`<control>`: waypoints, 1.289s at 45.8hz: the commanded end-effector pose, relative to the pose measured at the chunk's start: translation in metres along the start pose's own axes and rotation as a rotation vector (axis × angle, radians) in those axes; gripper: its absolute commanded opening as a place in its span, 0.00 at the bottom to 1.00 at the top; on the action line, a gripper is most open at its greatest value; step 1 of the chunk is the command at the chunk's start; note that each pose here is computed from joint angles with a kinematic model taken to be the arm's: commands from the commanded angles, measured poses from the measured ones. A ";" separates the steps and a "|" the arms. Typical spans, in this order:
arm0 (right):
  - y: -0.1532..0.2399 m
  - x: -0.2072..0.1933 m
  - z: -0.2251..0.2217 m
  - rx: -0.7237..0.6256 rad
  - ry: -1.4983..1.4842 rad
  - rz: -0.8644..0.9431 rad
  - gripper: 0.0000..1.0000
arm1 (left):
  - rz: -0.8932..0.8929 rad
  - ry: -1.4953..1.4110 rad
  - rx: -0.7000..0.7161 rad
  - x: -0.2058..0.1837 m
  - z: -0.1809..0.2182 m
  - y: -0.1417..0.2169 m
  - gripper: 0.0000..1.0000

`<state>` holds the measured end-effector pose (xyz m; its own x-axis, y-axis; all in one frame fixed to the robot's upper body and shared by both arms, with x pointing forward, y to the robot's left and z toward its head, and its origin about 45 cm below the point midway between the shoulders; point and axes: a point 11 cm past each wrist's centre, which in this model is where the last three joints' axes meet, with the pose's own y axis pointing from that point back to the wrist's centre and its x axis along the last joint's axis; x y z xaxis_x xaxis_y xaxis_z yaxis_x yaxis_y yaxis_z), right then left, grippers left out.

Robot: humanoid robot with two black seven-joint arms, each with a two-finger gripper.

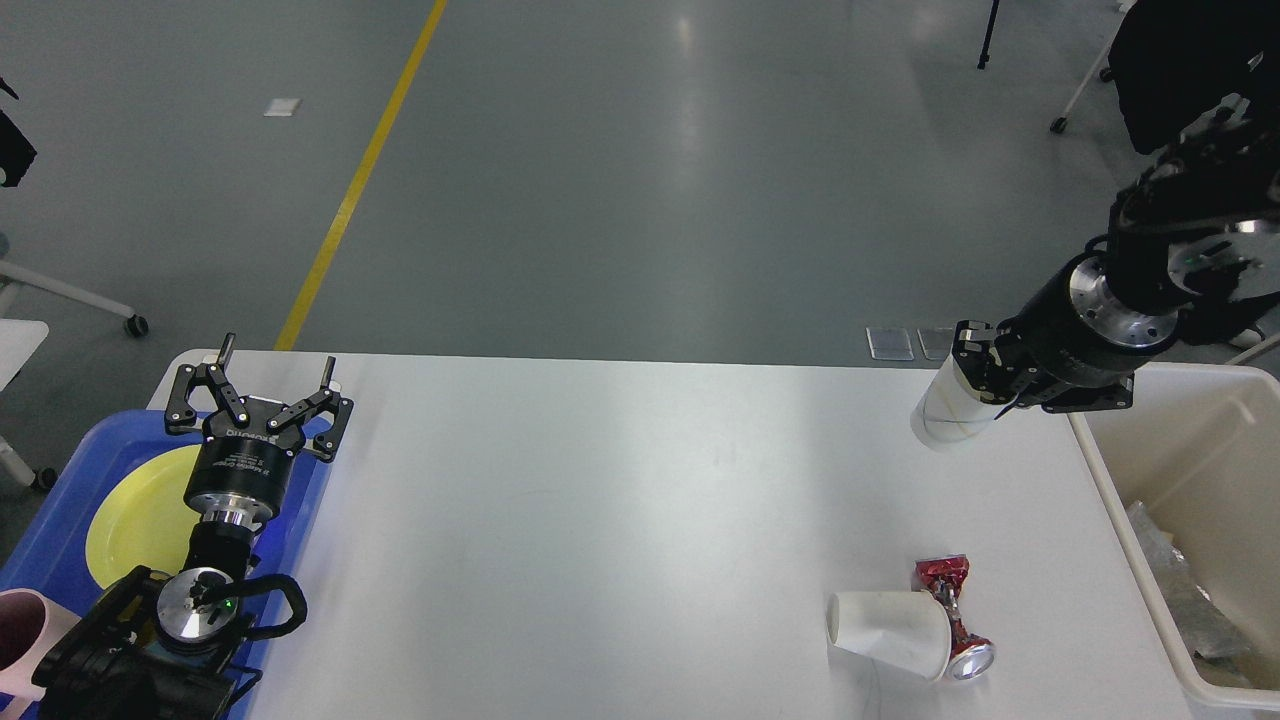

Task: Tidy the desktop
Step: 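Carry the small cup over the white bin and release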

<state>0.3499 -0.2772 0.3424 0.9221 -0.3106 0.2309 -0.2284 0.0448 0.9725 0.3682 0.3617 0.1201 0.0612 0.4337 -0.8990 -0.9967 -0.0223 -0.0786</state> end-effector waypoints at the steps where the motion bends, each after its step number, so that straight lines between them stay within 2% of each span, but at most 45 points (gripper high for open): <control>1: 0.039 -0.007 -0.013 0.020 0.047 -0.006 0.00 | 0.000 0.000 0.000 0.000 0.000 0.000 0.96; 8: 0.056 -0.014 -0.013 0.015 0.062 -0.003 0.00 | 0.000 0.000 0.000 0.000 0.000 0.000 0.96; 27: 0.057 -0.008 0.004 -0.012 0.018 0.019 0.00 | 0.000 0.000 0.000 0.000 0.000 0.000 0.96; 32: 0.050 0.002 0.024 -0.059 -0.031 0.050 0.00 | 0.000 0.000 0.000 0.000 0.000 0.000 0.96; 40: 0.004 0.013 0.099 -0.232 -0.179 0.167 0.00 | 0.000 0.000 0.000 0.000 0.000 0.000 0.96; 46: -0.031 0.014 0.155 -0.304 -0.302 0.238 0.00 | -0.001 0.000 0.000 0.000 0.000 0.000 0.96; 53: -0.091 0.009 0.222 -0.414 -0.370 0.256 0.00 | 0.000 0.000 0.000 0.000 0.000 0.000 0.96; 59: -0.149 -0.002 0.253 -0.381 -0.463 0.267 0.00 | 0.000 0.000 0.000 0.000 0.000 0.000 0.96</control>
<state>0.3105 -0.4989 0.2360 0.6586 -0.5589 0.5039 -0.2222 0.4953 0.8398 0.3681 0.3618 0.1200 0.0608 0.4338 -0.8989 -0.9967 -0.0225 -0.0782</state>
